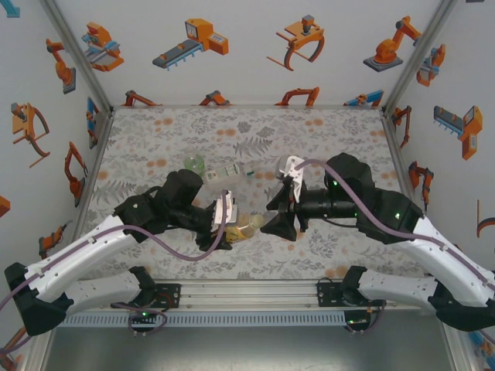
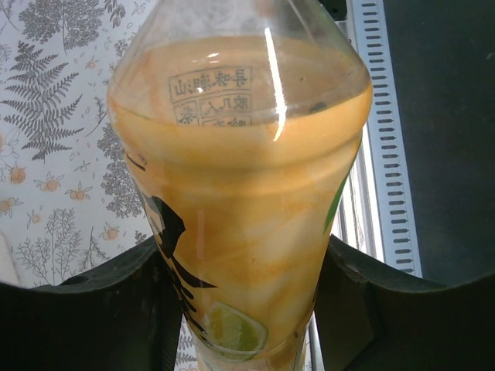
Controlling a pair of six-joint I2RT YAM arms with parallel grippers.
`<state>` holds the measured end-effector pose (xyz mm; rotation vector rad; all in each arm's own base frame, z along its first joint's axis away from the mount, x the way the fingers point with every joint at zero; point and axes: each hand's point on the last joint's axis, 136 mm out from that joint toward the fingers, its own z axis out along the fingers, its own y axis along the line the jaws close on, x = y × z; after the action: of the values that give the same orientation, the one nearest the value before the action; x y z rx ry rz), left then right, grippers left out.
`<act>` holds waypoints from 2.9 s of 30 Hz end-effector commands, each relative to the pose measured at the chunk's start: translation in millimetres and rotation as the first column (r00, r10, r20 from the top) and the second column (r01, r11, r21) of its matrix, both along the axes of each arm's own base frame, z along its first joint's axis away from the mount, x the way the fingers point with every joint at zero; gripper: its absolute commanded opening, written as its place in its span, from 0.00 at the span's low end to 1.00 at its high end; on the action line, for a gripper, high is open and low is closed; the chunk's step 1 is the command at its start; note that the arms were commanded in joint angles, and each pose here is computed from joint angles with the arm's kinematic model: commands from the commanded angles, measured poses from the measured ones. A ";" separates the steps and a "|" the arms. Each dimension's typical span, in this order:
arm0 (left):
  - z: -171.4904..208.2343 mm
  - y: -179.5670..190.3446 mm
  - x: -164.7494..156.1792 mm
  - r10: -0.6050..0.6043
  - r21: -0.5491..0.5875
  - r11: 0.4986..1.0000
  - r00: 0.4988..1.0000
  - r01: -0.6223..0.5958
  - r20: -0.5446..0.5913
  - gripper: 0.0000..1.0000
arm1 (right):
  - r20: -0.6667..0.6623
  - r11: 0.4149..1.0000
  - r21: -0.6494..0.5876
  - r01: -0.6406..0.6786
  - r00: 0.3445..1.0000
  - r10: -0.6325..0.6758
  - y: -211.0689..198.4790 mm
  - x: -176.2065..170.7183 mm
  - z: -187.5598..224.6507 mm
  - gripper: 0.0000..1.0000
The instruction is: Screw on the bottle caps
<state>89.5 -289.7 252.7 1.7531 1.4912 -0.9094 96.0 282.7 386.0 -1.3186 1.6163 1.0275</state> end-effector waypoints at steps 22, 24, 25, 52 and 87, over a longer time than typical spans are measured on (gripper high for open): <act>14.9 1.6 -16.3 -0.077 -0.016 0.997 0.997 0.077 -0.006 0.00 | 0.403 0.889 -0.092 -0.448 0.800 0.445 17.3 -38.4 -8.1 0.41; 14.6 2.1 -16.8 -0.076 -0.016 0.997 0.997 0.076 -0.006 0.00 | 0.395 0.889 -0.097 -0.448 0.802 0.447 16.8 -38.5 -10.5 0.40; 15.1 2.0 -16.7 -0.077 -0.017 0.997 0.997 0.077 -0.005 0.00 | 0.391 0.888 -0.100 -0.448 0.803 0.449 16.5 -38.8 -11.9 0.41; 12.1 5.7 20.1 0.114 -0.024 0.993 0.984 -0.112 0.135 0.00 | -0.526 0.893 -0.068 0.444 0.745 -0.410 10.8 48.0 -52.0 0.00; 5.0 0.1 2.0 0.001 0.012 1.000 0.998 -0.002 0.056 0.00 | 0.144 0.997 -0.058 -0.057 0.987 0.065 3.5 0.9 -9.9 0.55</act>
<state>102.6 -288.9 241.9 1.7514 1.5294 -0.7887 123.7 283.7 364.7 -1.0962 1.8463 0.9797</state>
